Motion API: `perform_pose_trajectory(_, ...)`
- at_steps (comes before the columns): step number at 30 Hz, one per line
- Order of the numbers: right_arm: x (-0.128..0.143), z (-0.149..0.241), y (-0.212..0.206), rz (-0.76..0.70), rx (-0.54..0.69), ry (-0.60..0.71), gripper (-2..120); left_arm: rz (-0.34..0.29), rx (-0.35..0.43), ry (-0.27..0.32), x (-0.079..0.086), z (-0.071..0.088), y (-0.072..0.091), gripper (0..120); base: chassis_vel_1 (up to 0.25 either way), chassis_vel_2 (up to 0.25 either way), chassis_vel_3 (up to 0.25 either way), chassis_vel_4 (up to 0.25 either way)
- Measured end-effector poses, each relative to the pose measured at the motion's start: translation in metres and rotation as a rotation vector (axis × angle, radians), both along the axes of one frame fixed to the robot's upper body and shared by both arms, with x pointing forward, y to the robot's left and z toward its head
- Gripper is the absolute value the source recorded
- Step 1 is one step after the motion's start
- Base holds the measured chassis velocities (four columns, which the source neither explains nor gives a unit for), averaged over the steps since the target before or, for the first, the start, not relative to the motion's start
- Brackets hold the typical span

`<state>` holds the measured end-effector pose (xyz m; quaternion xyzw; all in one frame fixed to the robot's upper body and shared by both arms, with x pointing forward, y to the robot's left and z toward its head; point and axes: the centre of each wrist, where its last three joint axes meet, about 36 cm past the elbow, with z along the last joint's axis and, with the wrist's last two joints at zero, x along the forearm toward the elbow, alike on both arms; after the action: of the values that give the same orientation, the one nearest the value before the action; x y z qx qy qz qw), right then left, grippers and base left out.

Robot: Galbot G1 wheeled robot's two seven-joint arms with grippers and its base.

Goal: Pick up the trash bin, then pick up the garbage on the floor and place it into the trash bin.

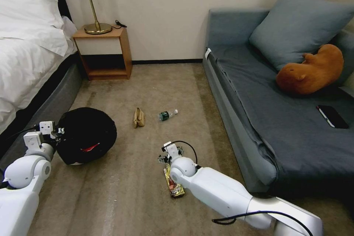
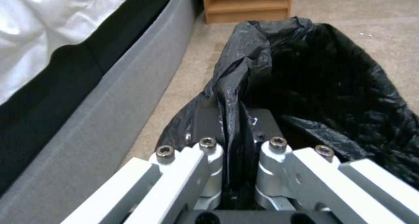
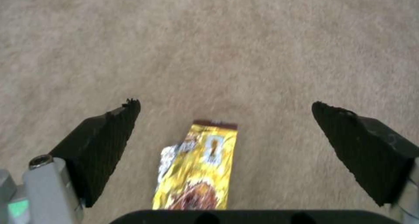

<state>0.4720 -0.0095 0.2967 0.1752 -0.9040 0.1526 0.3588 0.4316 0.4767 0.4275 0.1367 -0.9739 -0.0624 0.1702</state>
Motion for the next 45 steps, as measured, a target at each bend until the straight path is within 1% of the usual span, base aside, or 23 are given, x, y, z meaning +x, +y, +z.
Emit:
perform_pose_trajectory(2,-0.005,0.003,0.000,0.000,-0.005,0.010,100,0.004,0.005,0.003,0.000,0.000,0.003,5,0.000,0.000,0.000,0.000)
perform_pose_trajectory(4,-0.017,0.008,0.000,0.019,-0.024,0.043,100,0.013,0.017,0.013,0.000,0.000,0.010,5,0.000,0.000,0.000,0.000)
perform_pose_trajectory(5,-0.017,0.008,0.000,0.019,-0.024,0.043,100,0.013,0.017,0.013,0.000,0.000,0.010,5,0.000,0.000,0.000,0.000)
perform_pose_trajectory(6,-0.023,0.010,-0.001,0.032,-0.031,0.065,100,0.020,0.028,0.017,0.000,0.001,0.016,5,0.000,0.000,0.000,0.000)
perform_pose_trajectory(7,-0.026,0.010,-0.003,0.038,-0.036,0.077,100,0.024,0.036,0.016,0.000,0.002,0.020,5,0.000,0.000,0.000,0.000)
perform_pose_trajectory(8,-0.026,0.010,-0.003,0.038,-0.036,0.077,100,0.024,0.036,0.016,0.000,0.002,0.020,5,0.000,0.000,0.000,0.000)
perform_pose_trajectory(10,-0.029,0.002,-0.006,0.040,-0.048,0.084,100,0.032,0.043,0.013,-0.001,0.003,0.026,5,0.000,0.000,0.000,0.000)
perform_pose_trajectory(14,-0.024,-0.009,-0.008,0.028,-0.056,0.082,100,0.032,0.043,0.014,-0.002,0.002,0.026,5,0.000,0.000,0.000,0.000)
perform_pose_trajectory(16,-0.013,-0.023,-0.013,0.007,-0.076,0.075,100,0.030,0.042,0.013,-0.002,0.003,0.026,5,0.000,0.000,0.000,0.000)
perform_pose_trajectory(17,-0.013,-0.023,-0.013,0.007,-0.076,0.075,100,0.030,0.042,0.013,-0.002,0.003,0.026,5,0.000,0.000,0.000,0.000)
perform_pose_trajectory(19,-0.001,-0.040,-0.022,-0.016,-0.103,0.065,100,0.027,0.040,0.011,-0.002,0.003,0.025,5,0.000,0.000,0.000,0.000)
perform_pose_trajectory(21,0.000,-0.046,-0.026,-0.016,-0.111,0.064,100,0.026,0.040,0.011,-0.002,0.002,0.024,5,0.000,0.000,0.000,0.000)
perform_pose_trajectory(27,-0.009,-0.063,-0.031,0.013,-0.110,0.070,100,0.019,0.044,0.012,-0.002,0.002,0.024,5,0.000,0.000,0.000,0.000)
perform_pose_trajectory(36,-0.019,-0.061,-0.013,0.046,-0.089,0.076,100,0.009,0.063,0.002,0.000,0.011,0.025,5,0.000,0.000,0.000,0.000)
perform_pose_trajectory(40,-0.029,-0.068,-0.007,0.064,-0.094,0.091,100,0.003,0.060,0.001,-0.001,0.011,0.022,5,0.000,0.000,0.000,0.000)
perform_pose_trajectory(45,-0.034,-0.074,-0.009,0.064,-0.101,0.099,100,0.001,0.059,0.000,-0.001,0.011,0.021,5,0.000,0.000,0.000,0.000)
